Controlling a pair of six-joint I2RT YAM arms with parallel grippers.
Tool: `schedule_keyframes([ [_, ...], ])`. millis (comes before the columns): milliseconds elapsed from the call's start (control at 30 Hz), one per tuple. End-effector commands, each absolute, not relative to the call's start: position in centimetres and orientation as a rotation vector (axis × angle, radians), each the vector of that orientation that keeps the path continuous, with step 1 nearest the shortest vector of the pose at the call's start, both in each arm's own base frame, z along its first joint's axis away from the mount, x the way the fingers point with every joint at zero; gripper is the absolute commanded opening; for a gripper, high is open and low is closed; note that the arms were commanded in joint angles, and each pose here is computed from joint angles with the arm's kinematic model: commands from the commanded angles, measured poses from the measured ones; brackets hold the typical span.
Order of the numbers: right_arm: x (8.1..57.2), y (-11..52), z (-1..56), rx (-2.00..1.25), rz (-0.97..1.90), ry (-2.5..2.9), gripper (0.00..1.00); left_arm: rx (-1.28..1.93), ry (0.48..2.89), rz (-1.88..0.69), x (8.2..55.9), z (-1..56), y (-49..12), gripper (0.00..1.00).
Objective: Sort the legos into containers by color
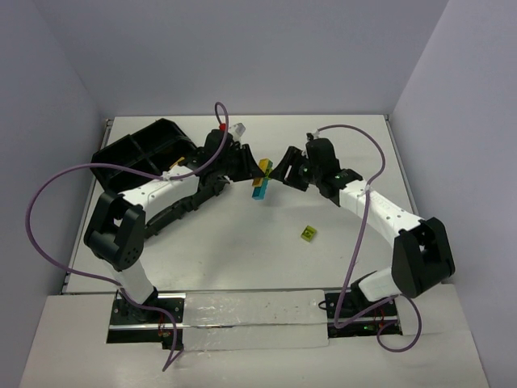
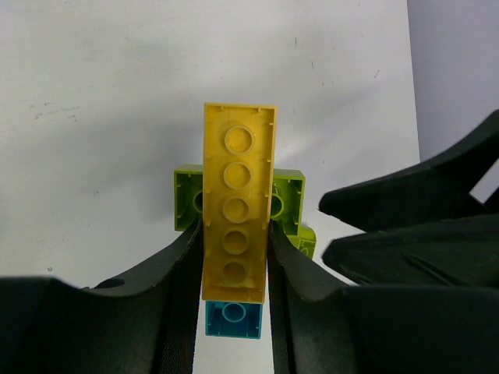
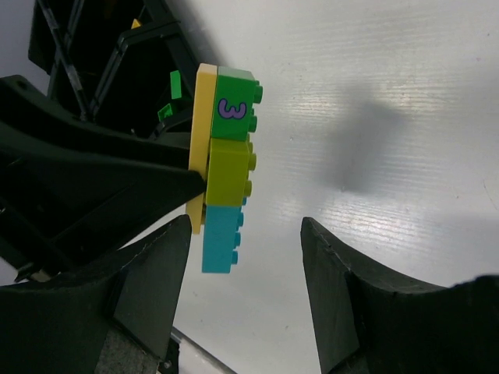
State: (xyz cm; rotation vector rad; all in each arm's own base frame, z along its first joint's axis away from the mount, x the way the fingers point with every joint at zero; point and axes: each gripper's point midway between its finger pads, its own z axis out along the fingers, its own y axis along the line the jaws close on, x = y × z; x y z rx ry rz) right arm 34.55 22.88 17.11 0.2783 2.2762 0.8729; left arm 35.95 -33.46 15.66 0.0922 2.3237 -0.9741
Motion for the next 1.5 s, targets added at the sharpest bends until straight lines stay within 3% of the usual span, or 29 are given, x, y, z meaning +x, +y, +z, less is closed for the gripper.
schedule_keyframes([
  [0,36.4,24.7,20.0,0.227,0.95,2.188,0.65,0.14,2.22,-1.002,35.9,19.9,-33.7,0.0],
  [400,37.1,25.9,18.6,0.245,1.006,2.206,0.57,0.162,2.209,-1.026,35.5,20.7,-33.9,0.0],
  [600,37.0,26.2,18.0,0.267,1.04,2.211,0.33,0.162,2.219,-1.024,35.5,20.3,-33.9,0.0],
  [767,36.8,26.0,17.4,0.278,1.032,2.222,0.05,0.16,2.231,-1.023,35.5,19.6,-33.9,0.0],
  [833,36.8,25.9,16.9,0.286,1.024,2.231,0.01,0.159,2.231,-1.021,35.6,19.6,-33.9,0.0],
  [1300,35.7,21.0,10.7,0.405,0.688,2.365,0.02,0.163,2.249,-0.955,35.8,19.1,-33.2,0.0],
  [1467,34.5,20.3,8.4,0.382,0.647,2.421,0.16,0.18,2.269,-0.953,35.9,18.7,-33.3,0.0],
])
